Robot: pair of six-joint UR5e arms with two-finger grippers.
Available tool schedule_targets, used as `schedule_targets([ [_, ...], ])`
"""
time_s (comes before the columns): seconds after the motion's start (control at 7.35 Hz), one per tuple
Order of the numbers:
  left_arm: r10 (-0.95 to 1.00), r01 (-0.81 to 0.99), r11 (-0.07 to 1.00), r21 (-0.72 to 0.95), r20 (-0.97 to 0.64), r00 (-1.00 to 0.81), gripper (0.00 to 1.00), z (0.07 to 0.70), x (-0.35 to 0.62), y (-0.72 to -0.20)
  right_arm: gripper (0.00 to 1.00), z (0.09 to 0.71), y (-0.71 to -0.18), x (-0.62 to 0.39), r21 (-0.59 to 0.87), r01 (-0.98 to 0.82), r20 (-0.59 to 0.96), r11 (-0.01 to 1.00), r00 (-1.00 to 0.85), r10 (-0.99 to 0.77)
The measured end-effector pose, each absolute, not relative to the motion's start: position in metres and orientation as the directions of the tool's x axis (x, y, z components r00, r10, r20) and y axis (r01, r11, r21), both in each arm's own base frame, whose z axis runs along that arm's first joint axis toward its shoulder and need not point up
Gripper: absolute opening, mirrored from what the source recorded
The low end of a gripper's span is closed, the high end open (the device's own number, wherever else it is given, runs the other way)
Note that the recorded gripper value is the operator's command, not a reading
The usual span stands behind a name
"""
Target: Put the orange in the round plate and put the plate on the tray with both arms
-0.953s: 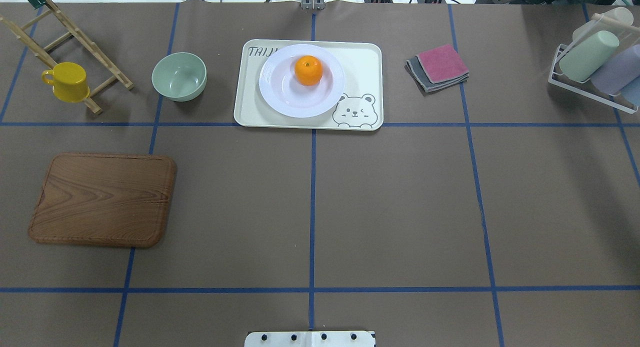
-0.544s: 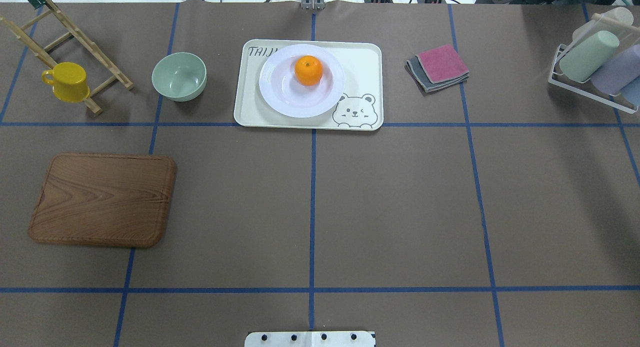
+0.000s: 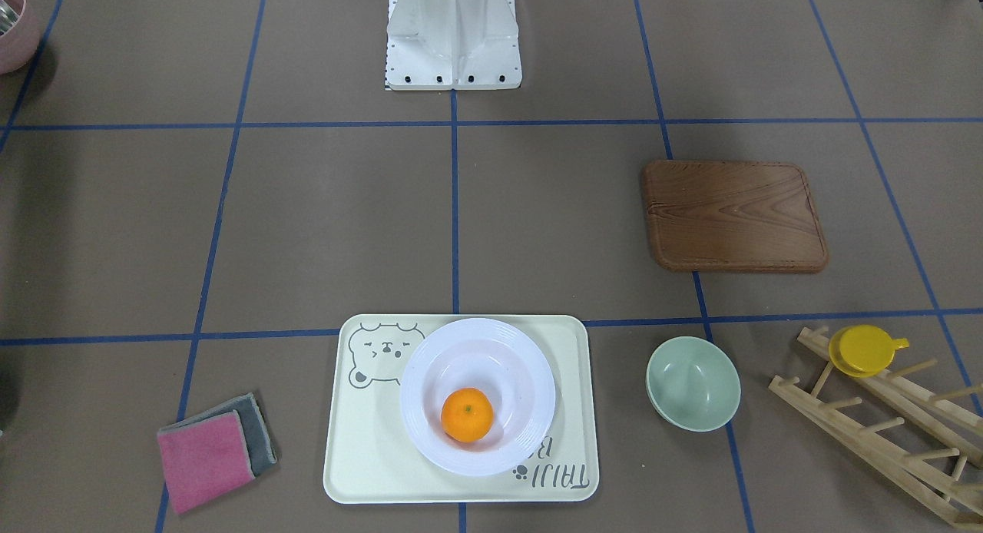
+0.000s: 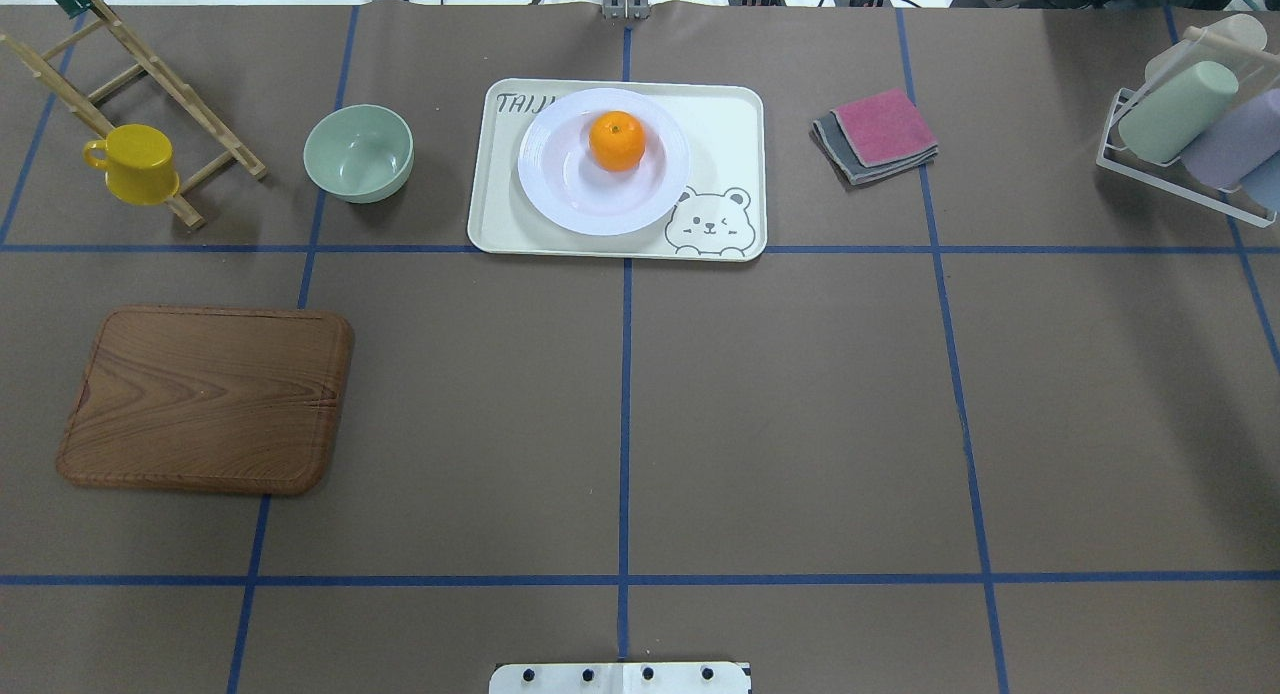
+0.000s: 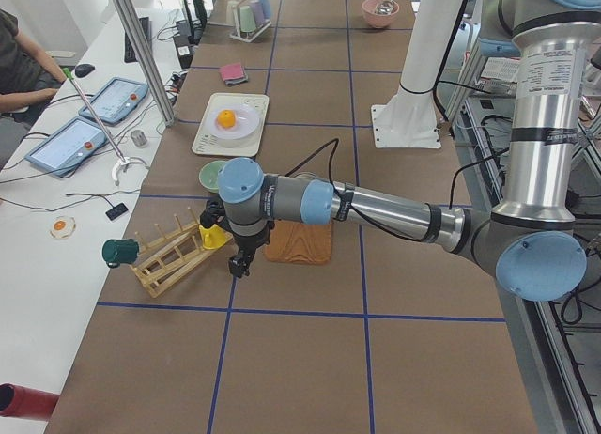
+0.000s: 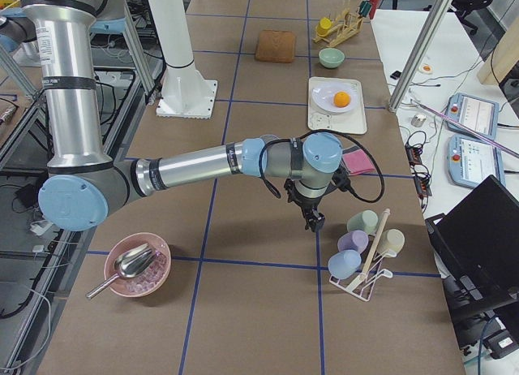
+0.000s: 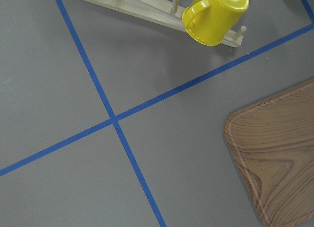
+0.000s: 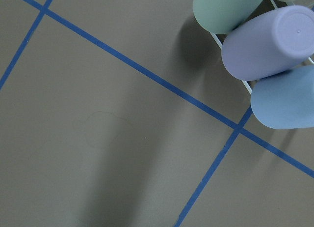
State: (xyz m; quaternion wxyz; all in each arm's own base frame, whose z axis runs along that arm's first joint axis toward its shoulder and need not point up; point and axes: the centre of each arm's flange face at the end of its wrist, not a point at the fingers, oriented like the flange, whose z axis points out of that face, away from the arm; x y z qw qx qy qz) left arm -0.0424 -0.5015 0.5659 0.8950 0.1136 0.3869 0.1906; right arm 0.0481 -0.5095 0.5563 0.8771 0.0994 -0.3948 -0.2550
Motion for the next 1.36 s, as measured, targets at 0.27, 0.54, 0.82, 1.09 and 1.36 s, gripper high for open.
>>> schedule_targets([
  [0.27, 0.434, -0.231, 0.896, 0.380, -0.640, 0.634, 1.00, 0.565, -0.042, -0.505, 1.00, 0.556, -0.504, 0.048, 0.373, 0.367, 0.642, 0.852, 0.560, -0.523],
  [0.54, 0.434, -0.220, 0.895, 0.389, -0.638, 0.636, 1.00, 0.567, -0.042, -0.507, 1.00, 0.555, -0.499, 0.047, 0.364, 0.359, 0.646, 0.859, 0.567, -0.511],
  [0.82, 0.434, -0.213, 0.895, 0.392, -0.655, 0.619, 1.00, 0.566, -0.040, -0.508, 1.00, 0.553, -0.500, 0.044, 0.386, 0.360, 0.632, 0.849, 0.567, -0.528],
  [1.09, 0.441, -0.209, 0.892, 0.401, -0.663, 0.605, 1.00, 0.562, -0.039, -0.507, 1.00, 0.552, -0.502, 0.040, 0.395, 0.362, 0.626, 0.844, 0.566, -0.536],
  [1.36, 0.449, -0.208, 0.887, 0.413, -0.663, 0.599, 1.00, 0.557, -0.038, -0.508, 1.00, 0.546, -0.510, 0.032, 0.392, 0.361, 0.627, 0.846, 0.567, -0.533],
])
